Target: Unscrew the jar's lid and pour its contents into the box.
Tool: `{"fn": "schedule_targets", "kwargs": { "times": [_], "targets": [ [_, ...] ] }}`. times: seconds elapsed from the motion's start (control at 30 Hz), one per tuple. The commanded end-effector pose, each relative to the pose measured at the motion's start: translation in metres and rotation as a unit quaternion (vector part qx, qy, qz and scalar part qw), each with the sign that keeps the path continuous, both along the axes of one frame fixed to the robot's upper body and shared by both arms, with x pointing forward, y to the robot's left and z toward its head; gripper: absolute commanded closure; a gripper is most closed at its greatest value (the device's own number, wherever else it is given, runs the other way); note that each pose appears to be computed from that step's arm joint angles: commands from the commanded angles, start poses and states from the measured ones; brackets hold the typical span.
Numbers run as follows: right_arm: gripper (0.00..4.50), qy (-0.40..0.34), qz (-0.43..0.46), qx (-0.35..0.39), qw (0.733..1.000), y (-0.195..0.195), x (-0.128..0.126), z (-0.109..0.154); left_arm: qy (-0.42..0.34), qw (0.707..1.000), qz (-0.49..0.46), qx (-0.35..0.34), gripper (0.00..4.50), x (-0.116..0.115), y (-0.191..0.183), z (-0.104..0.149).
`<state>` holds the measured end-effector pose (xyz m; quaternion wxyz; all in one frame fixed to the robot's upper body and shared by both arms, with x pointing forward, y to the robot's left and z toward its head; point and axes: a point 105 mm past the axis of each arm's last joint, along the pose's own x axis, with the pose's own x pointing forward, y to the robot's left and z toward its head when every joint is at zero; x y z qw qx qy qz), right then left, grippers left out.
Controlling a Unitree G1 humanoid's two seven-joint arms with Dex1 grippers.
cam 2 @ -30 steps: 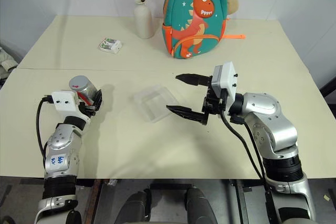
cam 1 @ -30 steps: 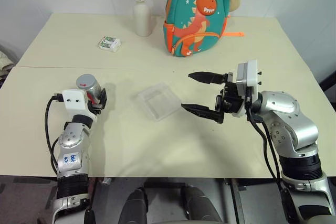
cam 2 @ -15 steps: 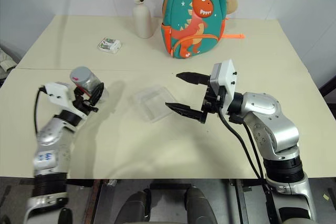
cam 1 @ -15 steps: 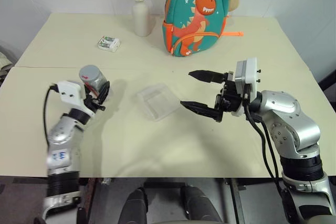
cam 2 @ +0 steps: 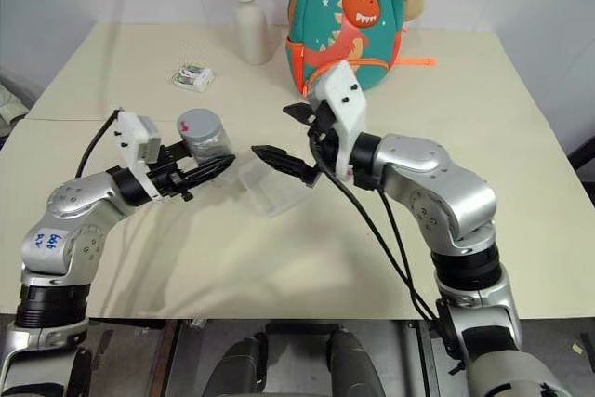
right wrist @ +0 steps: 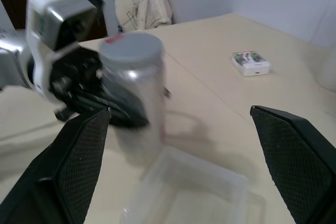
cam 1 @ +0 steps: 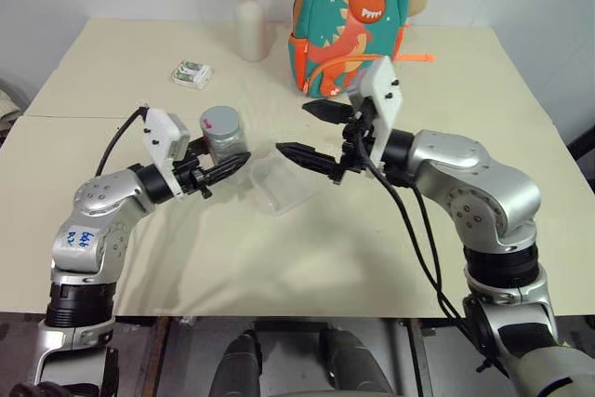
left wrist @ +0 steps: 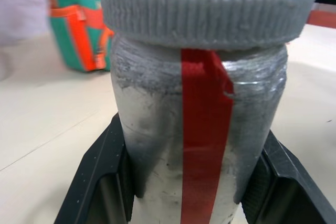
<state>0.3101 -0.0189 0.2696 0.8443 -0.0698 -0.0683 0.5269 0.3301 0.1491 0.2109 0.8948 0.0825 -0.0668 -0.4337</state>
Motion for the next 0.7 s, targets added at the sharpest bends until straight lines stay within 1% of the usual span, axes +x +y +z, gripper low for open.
{"fn": "schedule_targets", "kwargs": {
  "times": [0.03,0.43,0.7],
  "targets": [
    [0.0,-0.015,-0.002,0.007,1.0,0.008,0.0,0.009,-0.02,1.0,-0.022,0.004,2.45,-0.004,-0.011,0.01],
    [0.0,0.001,-0.016,0.009,1.0,0.025,0.015,0.005,-0.008,0.999,-0.052,-0.011,2.45,-0.002,-0.029,0.009],
    [0.0,0.01,0.009,0.012,1.0,0.033,0.01,0.006,-0.005,0.998,-0.064,-0.01,2.45,-0.001,-0.039,0.004]
  ]
}}
